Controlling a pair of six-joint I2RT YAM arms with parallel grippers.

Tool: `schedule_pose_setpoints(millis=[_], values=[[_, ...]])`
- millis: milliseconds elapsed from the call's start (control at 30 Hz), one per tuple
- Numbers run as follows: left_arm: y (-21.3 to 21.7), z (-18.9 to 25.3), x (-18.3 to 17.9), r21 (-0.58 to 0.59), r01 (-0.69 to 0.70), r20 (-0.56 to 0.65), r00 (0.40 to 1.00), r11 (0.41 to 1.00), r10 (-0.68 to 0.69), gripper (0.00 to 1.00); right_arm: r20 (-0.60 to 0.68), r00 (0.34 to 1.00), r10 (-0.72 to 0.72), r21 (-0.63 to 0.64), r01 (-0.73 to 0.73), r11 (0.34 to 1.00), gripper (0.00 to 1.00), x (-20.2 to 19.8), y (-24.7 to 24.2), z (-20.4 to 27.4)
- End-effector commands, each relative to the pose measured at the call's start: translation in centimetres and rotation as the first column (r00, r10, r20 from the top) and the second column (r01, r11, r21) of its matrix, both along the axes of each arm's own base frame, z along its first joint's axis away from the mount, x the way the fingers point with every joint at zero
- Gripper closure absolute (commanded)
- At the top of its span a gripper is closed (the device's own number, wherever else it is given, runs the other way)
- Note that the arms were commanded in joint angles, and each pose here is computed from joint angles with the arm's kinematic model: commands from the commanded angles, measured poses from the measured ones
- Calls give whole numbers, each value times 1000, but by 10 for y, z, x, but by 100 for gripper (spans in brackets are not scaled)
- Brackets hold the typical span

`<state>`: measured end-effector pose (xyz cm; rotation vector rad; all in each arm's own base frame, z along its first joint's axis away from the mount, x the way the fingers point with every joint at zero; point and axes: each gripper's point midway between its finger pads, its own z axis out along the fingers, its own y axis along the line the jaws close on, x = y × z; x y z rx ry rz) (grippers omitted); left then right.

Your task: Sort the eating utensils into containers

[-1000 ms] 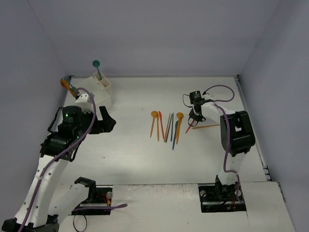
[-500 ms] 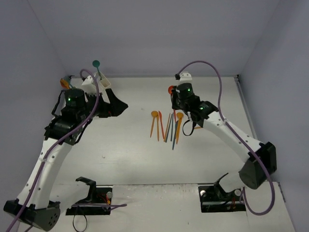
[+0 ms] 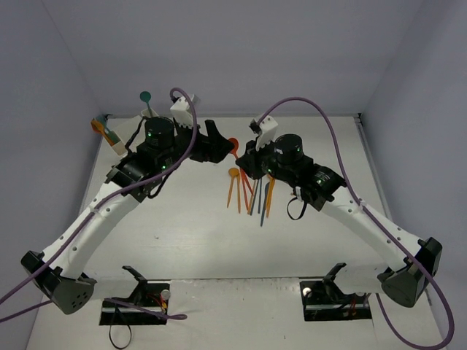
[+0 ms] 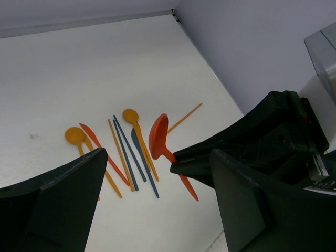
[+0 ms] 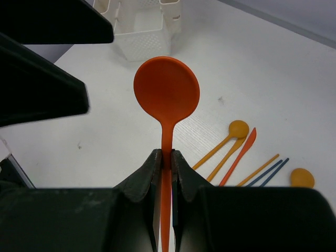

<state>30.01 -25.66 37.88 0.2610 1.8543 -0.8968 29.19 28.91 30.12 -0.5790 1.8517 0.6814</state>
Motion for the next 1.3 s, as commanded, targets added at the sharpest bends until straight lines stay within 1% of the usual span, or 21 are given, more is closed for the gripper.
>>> schedule_pose_setpoints(millis=[0, 167, 333, 433, 500, 600, 700, 733, 800, 833, 867, 933, 967, 1000, 1067, 1133, 1267], values=[[-11, 34, 9, 9, -45, 146, 988, 999, 43, 26, 79, 996, 30, 81, -36, 996, 100, -9, 3, 32], [-19, 21, 8, 78, -68, 145, 988, 995, 57, 31, 77, 997, 20, 98, -28, 995, 100, -14, 0, 34], [-34, 10, 10, 118, -57, 141, 989, 991, 40, 40, 75, 997, 19, 104, -27, 994, 100, -17, -1, 34], [-40, 10, 12, 115, -47, 141, 990, 992, 31, 50, 75, 997, 21, 108, -30, 994, 100, -18, 0, 35], [-40, 14, 12, 109, -47, 147, 989, 993, 30, 61, 70, 997, 24, 109, -31, 993, 100, -18, 0, 34], [-41, 18, 14, 97, -48, 166, 986, 994, 31, 72, 65, 998, 26, 112, -33, 993, 100, -19, 1, 32], [-42, 17, 14, 93, -48, 170, 985, 995, 32, 85, 64, 998, 27, 112, -34, 993, 100, -19, 1, 30], [-42, 16, 14, 93, -47, 169, 985, 995, 31, 89, 63, 998, 28, 111, -35, 993, 100, -19, 2, 30], [-43, 16, 14, 89, -43, 173, 985, 995, 27, 92, 63, 998, 28, 109, -35, 993, 100, -18, 3, 29], [-43, 16, 14, 89, -45, 177, 984, 995, 29, 93, 63, 998, 26, 109, -33, 994, 97, -17, 2, 29], [-41, 15, 15, 96, -50, 185, 982, 994, 32, 94, 62, 998, 26, 108, -33, 994, 87, -16, 3, 29], [-35, 13, 19, 120, -69, 201, 979, 990, 44, 95, 61, 998, 24, 107, -30, 994, 71, -15, 4, 28], [-30, 12, 23, 130, -87, 204, 977, 988, 59, 95, 61, 998, 21, 106, -27, 994, 66, -14, 4, 28], [-24, 12, 26, 140, -101, 211, 975, 985, 70, 95, 61, 998, 21, 103, -27, 994, 56, -14, 4, 28], [-11, 14, 36, 143, -129, 217, 971, 981, 96, 95, 60, 998, 13, 99, -19, 995, 46, -12, 4, 26], [18, 15, 56, 139, -184, 223, 963, 973, 151, 95, 60, 998, -9, 92, 3, 996, 41, -9, 0, 24], [73, 22, 95, 154, -297, 264, 931, 943, 250, 95, 55, 997, -63, 76, 58, 995, 36, -4, -10, 16]])
